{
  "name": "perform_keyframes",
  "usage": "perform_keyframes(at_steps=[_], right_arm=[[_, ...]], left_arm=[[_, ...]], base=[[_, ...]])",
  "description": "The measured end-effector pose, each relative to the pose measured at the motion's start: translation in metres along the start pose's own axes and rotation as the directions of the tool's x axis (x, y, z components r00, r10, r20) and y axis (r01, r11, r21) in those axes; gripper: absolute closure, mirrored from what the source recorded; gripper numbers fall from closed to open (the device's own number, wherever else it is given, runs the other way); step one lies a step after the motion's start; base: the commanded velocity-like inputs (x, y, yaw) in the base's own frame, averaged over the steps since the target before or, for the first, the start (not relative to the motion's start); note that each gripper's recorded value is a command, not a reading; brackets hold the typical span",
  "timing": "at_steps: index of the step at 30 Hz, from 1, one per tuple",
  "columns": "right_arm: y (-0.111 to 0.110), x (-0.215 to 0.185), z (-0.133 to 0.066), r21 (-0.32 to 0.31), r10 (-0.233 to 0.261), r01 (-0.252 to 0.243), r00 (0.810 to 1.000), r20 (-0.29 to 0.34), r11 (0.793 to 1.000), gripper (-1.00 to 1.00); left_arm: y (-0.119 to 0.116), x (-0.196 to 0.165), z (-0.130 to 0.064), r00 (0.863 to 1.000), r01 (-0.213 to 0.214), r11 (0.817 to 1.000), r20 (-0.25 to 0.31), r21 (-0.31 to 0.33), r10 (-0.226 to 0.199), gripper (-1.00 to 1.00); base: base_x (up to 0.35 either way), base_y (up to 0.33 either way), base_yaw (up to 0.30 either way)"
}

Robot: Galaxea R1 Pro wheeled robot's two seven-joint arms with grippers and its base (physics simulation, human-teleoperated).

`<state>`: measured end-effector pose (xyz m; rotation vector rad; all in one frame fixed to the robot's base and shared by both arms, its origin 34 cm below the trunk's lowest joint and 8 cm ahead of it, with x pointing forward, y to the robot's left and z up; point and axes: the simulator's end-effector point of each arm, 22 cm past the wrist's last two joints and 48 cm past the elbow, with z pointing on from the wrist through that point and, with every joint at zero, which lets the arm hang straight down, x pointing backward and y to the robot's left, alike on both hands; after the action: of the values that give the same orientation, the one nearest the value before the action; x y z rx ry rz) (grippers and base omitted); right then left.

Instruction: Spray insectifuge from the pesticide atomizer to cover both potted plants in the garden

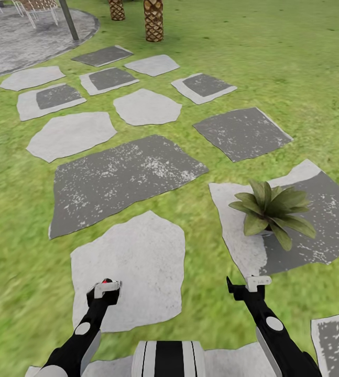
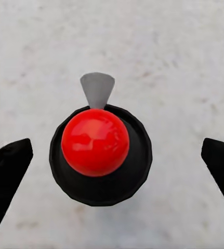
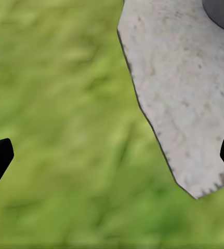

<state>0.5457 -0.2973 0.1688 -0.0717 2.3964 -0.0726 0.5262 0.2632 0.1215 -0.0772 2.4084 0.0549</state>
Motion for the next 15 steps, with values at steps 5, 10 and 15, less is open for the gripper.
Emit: perform_keyframes(at_steps=[5, 10, 15], right_arm=[[0.0, -0.0001, 0.0, 0.0, 0.0, 0.0, 1.0, 0.0, 1.0, -1.0], [0.0, -0.0001, 0.0, 0.0, 0.0, 0.0, 1.0, 0.0, 1.0, -1.0], [0.0, -0.0001, 0.0, 0.0, 0.0, 0.0, 1.0, 0.0, 1.0, -1.0]], left_arm=[[0.0008, 0.0, 0.0, 1.0, 0.001, 1.0, 0.0, -0.001, -0.001, 1.0], [0.0007, 0.0, 0.0, 1.0, 0.001, 1.0, 0.0, -0.001, -0.001, 1.0], [-0.0004, -0.0002, 0.0, 1.0, 0.002, 1.0, 0.001, 0.001, -0.002, 1.0]], base=[[0.0, 0.0, 0.0], [0.0, 0.0, 0.0], [0.0, 0.0, 0.0]])
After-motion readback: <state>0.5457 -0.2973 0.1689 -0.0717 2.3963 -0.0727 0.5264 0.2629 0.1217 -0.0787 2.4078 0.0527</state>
